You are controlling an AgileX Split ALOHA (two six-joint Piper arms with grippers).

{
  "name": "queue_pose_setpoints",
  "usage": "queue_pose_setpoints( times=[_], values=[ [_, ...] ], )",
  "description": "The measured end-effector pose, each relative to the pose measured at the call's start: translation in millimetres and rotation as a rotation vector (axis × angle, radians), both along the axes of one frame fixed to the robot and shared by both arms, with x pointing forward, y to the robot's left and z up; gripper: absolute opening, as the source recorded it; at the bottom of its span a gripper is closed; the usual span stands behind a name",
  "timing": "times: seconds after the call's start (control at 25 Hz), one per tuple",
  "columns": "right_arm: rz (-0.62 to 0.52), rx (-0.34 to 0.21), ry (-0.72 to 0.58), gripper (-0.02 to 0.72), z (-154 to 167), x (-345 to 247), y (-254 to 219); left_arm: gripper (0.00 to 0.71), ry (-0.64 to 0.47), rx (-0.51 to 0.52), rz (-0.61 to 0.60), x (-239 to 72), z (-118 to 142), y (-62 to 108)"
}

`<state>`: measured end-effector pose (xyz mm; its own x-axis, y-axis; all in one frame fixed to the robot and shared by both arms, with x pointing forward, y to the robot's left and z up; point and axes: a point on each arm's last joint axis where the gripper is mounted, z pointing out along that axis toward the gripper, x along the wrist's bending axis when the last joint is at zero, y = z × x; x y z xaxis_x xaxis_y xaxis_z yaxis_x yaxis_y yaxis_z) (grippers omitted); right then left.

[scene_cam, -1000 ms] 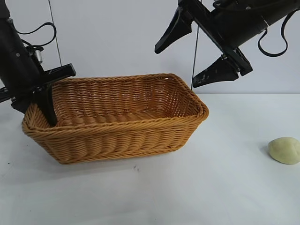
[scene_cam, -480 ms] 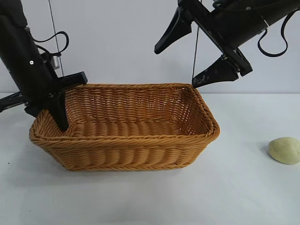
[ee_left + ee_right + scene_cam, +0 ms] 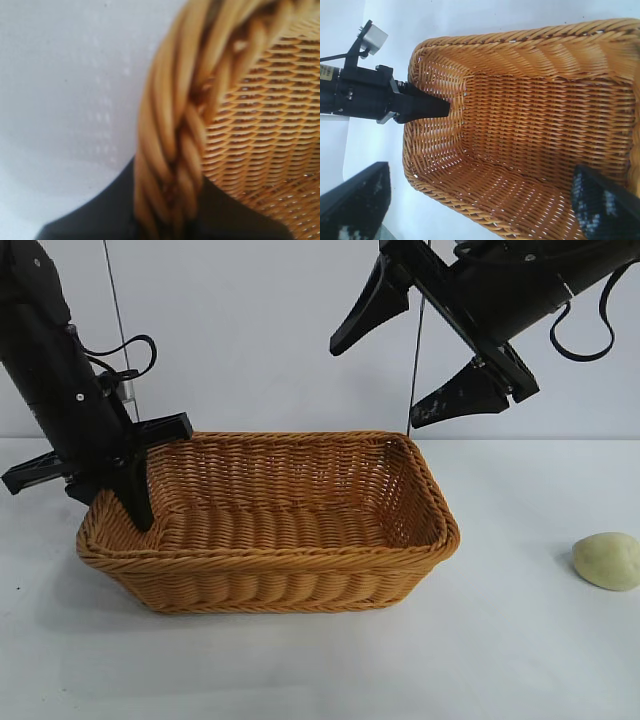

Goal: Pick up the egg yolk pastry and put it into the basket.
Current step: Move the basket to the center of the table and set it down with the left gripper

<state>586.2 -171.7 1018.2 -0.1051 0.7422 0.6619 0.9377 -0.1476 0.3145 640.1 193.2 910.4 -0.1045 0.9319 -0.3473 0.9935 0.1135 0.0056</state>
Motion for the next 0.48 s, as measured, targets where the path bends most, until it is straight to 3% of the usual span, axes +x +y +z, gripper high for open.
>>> queue_pose_setpoints(
  times=[0.12, 0.28, 0.32, 0.48],
  values=[
    [0.0, 0.0, 0.0, 0.696, 0.0, 0.0, 0.0, 0.223, -0.001, -0.003, -0.002, 0.1, 0.2, -0.3],
    [0.0, 0.0, 0.0, 0.696, 0.0, 0.0, 0.0, 0.54, -0.018, -0.011, 0.006, 2.3, 1.5, -1.0],
    [0.0, 0.0, 0.0, 0.696, 0.0, 0.0, 0.0, 0.591, -0.023, -0.012, 0.009, 2.8, 1.5, -1.1],
    [0.0, -0.001, 0.0, 0.696, 0.0, 0.0, 0.0, 0.677, -0.022, -0.012, 0.008, 2.9, 1.8, -1.1]
  ],
)
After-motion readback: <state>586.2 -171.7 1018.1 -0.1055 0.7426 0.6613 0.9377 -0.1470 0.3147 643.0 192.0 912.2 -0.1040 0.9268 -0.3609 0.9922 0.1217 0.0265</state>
